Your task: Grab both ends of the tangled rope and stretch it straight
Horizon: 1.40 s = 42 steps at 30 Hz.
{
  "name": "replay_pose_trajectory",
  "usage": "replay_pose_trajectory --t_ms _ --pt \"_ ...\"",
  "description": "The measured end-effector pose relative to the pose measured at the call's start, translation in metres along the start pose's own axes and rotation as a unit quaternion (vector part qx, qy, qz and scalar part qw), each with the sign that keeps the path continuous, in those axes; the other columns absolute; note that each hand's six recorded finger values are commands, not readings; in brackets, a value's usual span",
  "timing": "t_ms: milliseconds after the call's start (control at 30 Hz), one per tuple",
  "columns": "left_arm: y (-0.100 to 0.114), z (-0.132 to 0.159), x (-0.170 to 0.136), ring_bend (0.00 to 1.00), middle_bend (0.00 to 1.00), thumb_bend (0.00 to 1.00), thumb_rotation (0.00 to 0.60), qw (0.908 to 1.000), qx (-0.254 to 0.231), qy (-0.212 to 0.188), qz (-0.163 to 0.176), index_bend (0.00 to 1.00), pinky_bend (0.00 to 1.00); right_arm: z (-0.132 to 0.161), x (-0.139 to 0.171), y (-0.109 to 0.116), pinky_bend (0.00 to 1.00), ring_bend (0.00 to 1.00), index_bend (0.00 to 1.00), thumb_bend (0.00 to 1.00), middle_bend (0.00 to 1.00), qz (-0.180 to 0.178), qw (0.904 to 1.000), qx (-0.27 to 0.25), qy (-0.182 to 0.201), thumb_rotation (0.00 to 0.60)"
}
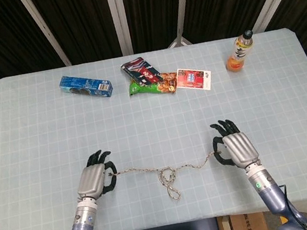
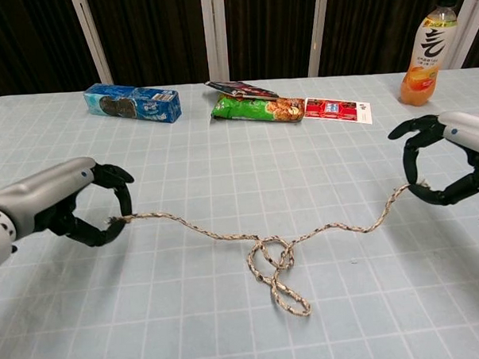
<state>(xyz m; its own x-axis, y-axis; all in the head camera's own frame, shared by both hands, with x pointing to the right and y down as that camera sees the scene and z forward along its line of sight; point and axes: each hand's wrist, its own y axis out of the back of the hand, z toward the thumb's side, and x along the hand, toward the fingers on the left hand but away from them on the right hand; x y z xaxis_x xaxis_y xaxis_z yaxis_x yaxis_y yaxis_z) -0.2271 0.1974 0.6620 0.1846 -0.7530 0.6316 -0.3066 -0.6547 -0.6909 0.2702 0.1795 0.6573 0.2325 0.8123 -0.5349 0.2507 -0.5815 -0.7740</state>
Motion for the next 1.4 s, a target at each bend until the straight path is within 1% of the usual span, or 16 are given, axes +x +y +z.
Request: replay_pose_trajectory --t_ms 233,467,767,1067,1400 --pt "0.039 -0.022 -0.002 0.0 0.13 0.59 0.6 0.9993 0.011 0.005 0.036 0.56 0.0 -0.024 0.003 0.018 0.0 0.05 0.66 0.48 0.18 -0.013 0.9996 0.012 -0.021 0.6" --pt "0.079 -0.053 -0.008 0.0 0.13 0.59 0.6 0.9972 0.017 0.021 0.07 0.58 0.0 -0.046 0.008 0.037 0.0 0.05 0.68 0.48 0.18 -0.026 0.9985 0.027 -0.039 0.6" --pt "0.115 -0.09 -0.011 0.0 0.15 0.59 0.6 0.9927 0.014 0.056 0.105 0.61 0.0 -0.066 0.015 0.052 0.0 0.05 0.69 0.48 0.18 -0.037 0.9969 0.037 -0.059 0.6" --pt "0.128 -0.119 -0.015 0.0 0.16 0.6 0.6 0.9895 0.02 0.082 0.118 0.61 0.0 -0.087 0.018 0.061 0.0 0.05 0.69 0.48 0.18 -0.044 0.9946 0.046 -0.082 0.6" --pt "0.12 -0.14 -0.023 0.0 0.16 0.6 0.6 0.9891 0.026 0.098 0.106 0.61 0.0 -0.113 0.022 0.065 0.0 0.05 0.69 0.48 0.18 -0.044 0.9916 0.05 -0.111 0.6"
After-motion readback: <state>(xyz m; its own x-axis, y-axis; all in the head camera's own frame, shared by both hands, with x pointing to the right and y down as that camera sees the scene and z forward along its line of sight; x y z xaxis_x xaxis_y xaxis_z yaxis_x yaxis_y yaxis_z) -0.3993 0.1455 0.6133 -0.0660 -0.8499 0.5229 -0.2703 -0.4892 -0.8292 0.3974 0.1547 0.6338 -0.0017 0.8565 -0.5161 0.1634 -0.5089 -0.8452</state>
